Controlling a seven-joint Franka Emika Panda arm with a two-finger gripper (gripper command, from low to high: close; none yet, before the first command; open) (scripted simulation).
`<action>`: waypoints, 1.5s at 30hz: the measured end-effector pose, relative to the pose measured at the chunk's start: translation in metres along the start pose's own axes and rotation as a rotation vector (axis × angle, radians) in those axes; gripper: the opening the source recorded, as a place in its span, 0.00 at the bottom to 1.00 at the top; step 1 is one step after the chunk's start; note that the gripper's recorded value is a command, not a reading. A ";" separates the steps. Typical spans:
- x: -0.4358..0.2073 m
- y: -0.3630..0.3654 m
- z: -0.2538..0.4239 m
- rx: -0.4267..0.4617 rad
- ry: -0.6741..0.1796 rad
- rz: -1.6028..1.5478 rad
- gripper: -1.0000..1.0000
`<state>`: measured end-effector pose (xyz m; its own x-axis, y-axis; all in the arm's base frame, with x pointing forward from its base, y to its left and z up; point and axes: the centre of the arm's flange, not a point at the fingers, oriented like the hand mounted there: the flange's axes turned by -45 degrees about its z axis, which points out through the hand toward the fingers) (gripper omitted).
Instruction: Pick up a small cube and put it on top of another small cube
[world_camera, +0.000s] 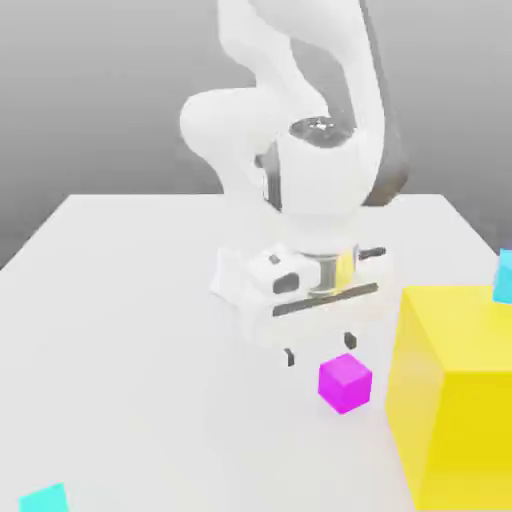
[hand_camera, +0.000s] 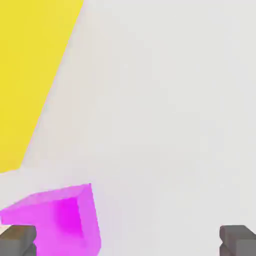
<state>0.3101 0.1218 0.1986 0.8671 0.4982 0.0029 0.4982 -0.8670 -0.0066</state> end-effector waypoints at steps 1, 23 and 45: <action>0.000 -0.007 0.006 -0.003 -0.001 -0.022 0.50; 0.000 -0.010 0.013 -0.006 -0.002 -0.032 0.00; 0.164 0.015 -0.181 -0.072 0.003 -0.606 0.00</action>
<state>0.4596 0.1893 0.3798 0.4295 0.9030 -0.0127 0.9015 -0.4279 0.0648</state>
